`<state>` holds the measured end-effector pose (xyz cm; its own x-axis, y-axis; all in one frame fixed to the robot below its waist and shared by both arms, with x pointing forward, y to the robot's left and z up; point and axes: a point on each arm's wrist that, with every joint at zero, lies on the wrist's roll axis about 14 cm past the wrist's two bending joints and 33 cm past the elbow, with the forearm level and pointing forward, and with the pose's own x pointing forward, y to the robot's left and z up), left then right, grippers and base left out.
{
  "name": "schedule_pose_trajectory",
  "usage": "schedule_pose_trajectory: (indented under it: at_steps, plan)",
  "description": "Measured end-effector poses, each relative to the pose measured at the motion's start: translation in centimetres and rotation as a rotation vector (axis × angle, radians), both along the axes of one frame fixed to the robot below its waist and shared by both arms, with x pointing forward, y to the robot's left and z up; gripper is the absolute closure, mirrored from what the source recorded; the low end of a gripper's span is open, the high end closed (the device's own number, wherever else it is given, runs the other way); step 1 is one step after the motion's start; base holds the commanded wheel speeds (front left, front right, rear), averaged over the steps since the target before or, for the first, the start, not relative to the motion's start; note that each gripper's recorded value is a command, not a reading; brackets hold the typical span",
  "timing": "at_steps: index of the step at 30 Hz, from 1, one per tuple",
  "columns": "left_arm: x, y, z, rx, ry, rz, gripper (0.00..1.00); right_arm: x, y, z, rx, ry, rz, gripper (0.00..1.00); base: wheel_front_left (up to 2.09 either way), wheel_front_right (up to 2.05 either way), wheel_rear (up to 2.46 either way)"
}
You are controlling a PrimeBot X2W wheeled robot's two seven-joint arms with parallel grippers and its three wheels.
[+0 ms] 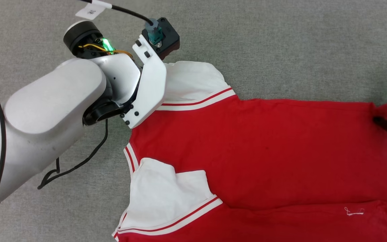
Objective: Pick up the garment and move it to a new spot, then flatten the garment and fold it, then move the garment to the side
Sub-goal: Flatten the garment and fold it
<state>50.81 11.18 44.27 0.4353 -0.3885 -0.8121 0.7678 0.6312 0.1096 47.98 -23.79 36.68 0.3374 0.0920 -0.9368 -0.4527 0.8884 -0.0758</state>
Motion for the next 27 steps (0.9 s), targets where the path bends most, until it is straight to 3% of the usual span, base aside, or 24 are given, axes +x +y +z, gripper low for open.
schedule_pose_trajectory:
  at_steps: [3,4,5,17,21,27]
  plan:
    - [0.1,0.1,-0.3,0.001,0.002,0.004,1.0,-0.3,0.3,-0.6,0.017,0.016,-0.004,0.0,0.0,0.0,0.0]
    - [0.1,0.1,-0.2,0.001,0.0,0.004,1.0,-0.2,0.3,-0.6,0.02,0.011,-0.006,0.69,0.0,0.0,0.0]
    - [0.2,0.3,0.1,-0.001,-0.011,0.012,1.0,-0.5,0.8,-0.5,0.038,-0.002,-0.004,1.0,0.0,0.0,0.0]
    - [-3.2,0.1,2.9,-0.068,-0.069,0.047,1.0,-1.8,1.8,4.4,0.107,-0.247,0.033,1.0,0.0,0.0,0.0]
    - [-6.4,-0.2,4.2,-0.1,-0.087,0.04,1.0,-3.5,2.0,7.3,0.159,-0.373,0.035,1.0,0.0,0.0,0.0]
    - [-10.4,0.4,4.3,-0.114,-0.08,0.044,1.0,-6.4,1.8,8.9,0.18,-0.441,0.044,1.0,0.0,0.0,0.0]
